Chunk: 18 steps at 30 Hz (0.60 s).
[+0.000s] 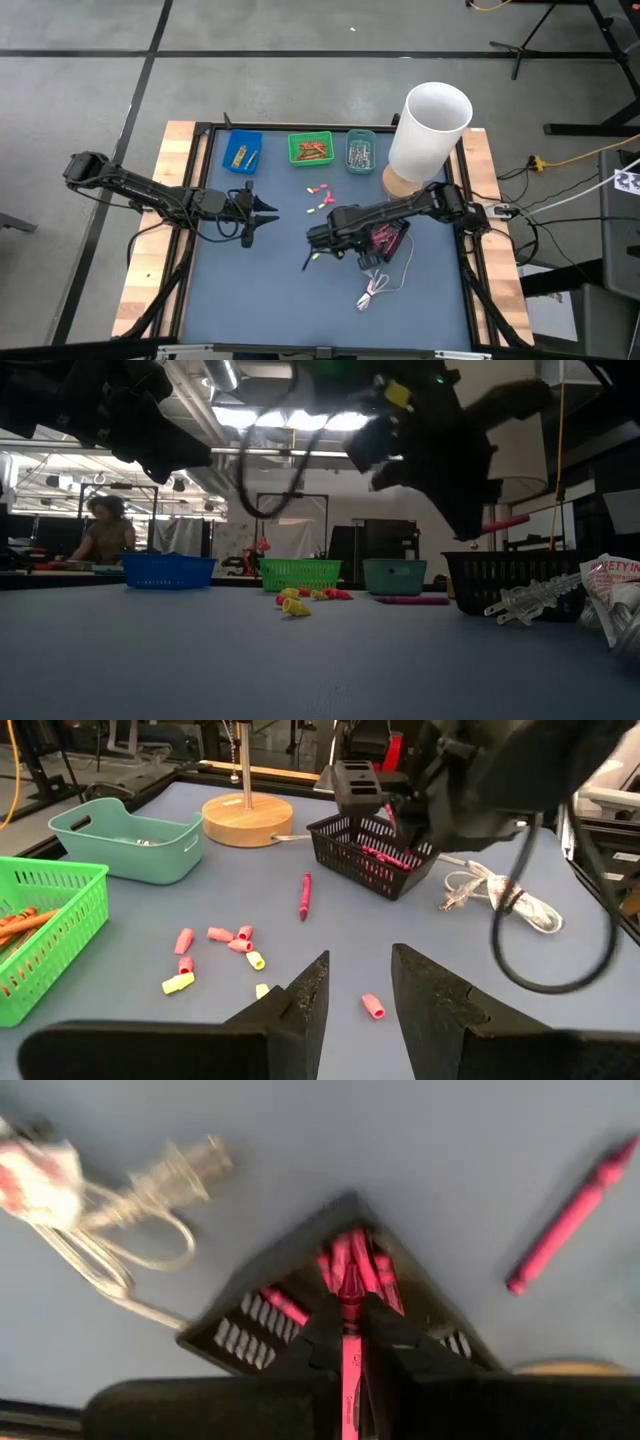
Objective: Sort crayons
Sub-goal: Put the red crayon into the black bin
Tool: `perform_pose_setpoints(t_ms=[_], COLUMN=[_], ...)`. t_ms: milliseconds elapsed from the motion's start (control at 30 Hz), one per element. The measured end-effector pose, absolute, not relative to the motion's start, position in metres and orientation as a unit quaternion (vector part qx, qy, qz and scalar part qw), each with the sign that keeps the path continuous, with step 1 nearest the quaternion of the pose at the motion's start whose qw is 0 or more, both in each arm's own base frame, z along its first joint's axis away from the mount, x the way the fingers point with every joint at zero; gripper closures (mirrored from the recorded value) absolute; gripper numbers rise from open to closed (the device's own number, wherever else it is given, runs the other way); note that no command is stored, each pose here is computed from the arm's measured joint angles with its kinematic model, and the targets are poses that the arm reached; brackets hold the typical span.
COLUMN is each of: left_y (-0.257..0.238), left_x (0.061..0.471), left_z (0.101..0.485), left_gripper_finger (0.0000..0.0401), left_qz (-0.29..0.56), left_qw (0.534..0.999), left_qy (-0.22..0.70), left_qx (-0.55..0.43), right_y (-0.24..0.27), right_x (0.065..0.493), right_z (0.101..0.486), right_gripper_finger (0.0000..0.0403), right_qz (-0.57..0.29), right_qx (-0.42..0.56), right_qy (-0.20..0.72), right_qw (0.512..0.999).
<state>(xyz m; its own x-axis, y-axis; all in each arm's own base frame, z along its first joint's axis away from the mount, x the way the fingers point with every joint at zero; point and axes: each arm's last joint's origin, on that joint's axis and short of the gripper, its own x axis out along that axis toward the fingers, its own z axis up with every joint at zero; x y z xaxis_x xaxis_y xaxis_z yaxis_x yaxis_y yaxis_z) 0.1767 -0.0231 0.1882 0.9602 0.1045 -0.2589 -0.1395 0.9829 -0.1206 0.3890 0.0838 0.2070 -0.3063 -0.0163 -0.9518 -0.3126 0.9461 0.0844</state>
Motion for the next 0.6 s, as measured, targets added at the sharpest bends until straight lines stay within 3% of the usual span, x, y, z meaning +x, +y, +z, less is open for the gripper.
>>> perform_pose_setpoints(t_ms=[600], left_y=[-0.023], left_x=[0.177], left_z=[0.188], left_gripper_finger=[0.0305], left_qz=[0.062], left_qw=[0.988], left_qy=[0.127], left_qx=[-0.069], right_y=[0.081], right_x=[0.377], right_z=[0.192], right_gripper_finger=[0.0383], right_qz=[0.093], right_qx=[-0.099], right_qy=[0.824], right_qw=[0.551])
